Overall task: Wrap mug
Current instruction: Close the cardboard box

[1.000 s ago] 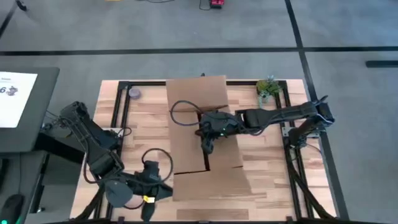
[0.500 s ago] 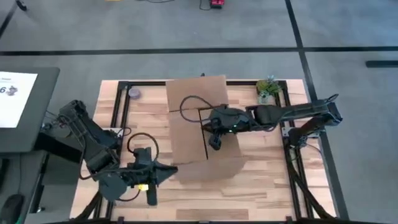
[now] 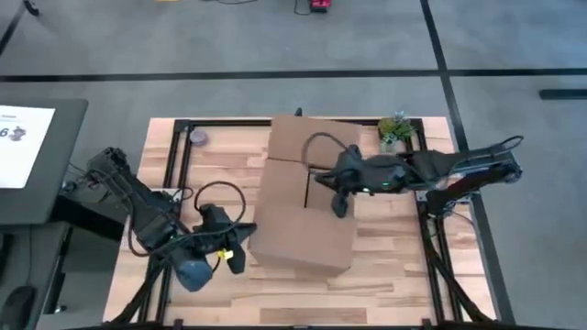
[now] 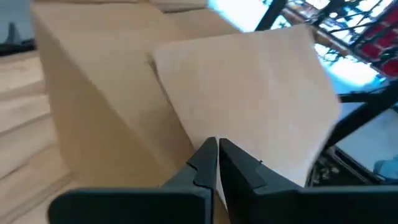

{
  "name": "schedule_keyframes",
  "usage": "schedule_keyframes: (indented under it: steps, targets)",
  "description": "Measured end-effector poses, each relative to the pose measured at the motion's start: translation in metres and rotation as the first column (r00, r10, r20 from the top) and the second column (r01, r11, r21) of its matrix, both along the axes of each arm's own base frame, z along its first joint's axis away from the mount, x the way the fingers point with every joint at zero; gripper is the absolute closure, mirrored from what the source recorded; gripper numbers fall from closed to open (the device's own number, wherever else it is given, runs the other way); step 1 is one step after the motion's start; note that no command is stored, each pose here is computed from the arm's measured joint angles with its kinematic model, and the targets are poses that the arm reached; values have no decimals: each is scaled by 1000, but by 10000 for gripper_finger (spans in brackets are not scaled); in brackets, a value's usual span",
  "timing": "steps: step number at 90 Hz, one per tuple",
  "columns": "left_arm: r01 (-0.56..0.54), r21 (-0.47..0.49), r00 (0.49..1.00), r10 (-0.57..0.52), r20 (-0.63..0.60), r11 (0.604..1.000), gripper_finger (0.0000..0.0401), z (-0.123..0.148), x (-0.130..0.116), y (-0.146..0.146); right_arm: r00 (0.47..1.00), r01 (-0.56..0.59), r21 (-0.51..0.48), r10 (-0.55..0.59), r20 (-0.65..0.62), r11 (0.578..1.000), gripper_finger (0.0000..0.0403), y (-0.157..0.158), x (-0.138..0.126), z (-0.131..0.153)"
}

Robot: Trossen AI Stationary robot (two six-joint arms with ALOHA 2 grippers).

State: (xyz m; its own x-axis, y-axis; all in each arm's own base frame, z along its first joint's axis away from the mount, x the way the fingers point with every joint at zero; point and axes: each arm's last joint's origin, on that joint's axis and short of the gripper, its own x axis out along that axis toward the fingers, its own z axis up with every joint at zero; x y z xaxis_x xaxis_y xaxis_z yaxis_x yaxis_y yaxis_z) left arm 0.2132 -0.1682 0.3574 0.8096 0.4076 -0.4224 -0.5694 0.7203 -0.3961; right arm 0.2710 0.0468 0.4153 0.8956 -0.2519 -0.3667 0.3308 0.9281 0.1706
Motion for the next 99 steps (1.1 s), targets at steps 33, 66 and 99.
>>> schedule_keyframes:
  steps: [33,66,99]
  targets:
    - [-7,5,991,8,-134,1000,401,-9,-8,8,878,478,-13,-478,-17,878,403,-65,-71,19]
    - [354,-219,872,-405,-274,909,401,33,-29,-6,849,514,81,-493,-191,854,403,-127,-88,1]
    - [274,18,961,-274,26,962,401,49,-19,-23,939,322,187,-287,-192,928,403,-143,-71,-21]
